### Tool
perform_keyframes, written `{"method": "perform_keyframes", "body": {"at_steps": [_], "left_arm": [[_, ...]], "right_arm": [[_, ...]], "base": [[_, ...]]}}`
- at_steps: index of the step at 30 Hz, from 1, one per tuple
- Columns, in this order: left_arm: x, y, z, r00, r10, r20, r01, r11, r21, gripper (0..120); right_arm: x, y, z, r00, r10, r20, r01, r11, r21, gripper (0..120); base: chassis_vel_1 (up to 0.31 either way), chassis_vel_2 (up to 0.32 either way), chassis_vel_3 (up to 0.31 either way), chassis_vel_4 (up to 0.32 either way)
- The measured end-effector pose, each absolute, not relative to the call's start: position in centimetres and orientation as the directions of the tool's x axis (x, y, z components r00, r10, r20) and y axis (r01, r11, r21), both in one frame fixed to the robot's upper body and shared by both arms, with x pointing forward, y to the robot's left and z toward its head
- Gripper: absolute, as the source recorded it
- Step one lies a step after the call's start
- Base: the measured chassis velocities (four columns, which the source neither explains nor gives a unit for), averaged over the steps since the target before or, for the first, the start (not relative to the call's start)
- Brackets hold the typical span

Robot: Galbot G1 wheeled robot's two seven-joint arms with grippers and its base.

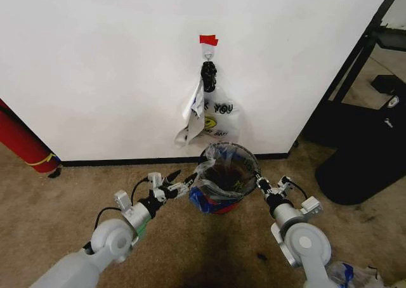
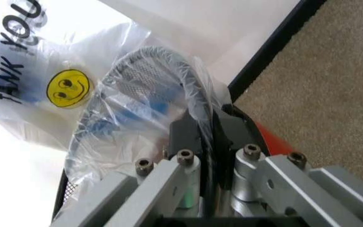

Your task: Pick up the garbage bag from the wall and place it over the trash bin.

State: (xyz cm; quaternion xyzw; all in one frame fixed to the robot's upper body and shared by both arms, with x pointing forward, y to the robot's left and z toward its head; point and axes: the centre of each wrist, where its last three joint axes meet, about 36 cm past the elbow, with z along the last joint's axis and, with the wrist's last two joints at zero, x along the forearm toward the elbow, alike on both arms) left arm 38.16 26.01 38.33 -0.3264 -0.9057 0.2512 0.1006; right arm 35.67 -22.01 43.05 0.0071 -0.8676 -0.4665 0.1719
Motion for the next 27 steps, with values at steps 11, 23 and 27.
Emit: {"method": "perform_keyframes", "body": {"at_steps": [11, 23, 27], "left_arm": [[37.71, 25.80, 37.48, -0.771, 0.636, 0.037, 0.524, 0.666, -0.531, 36], [37.76, 25.56, 37.46, -0.806, 0.592, 0.026, 0.471, 0.667, -0.577, 0], [37.73, 25.45, 37.40, -0.822, 0.570, 0.018, 0.441, 0.656, -0.613, 0]], "right_arm": [[35.61, -21.71, 43.25, -0.940, -0.173, 0.293, 0.148, 0.567, 0.810, 1], [35.34, -21.55, 43.09, -0.938, -0.170, 0.301, 0.153, 0.576, 0.803, 1], [35.27, -21.56, 43.06, -0.938, -0.169, 0.301, 0.154, 0.576, 0.803, 1]], "base": [[0.000, 0.000, 0.000, 0.000], [0.000, 0.000, 0.000, 0.000], [0.000, 0.000, 0.000, 0.000]]}}
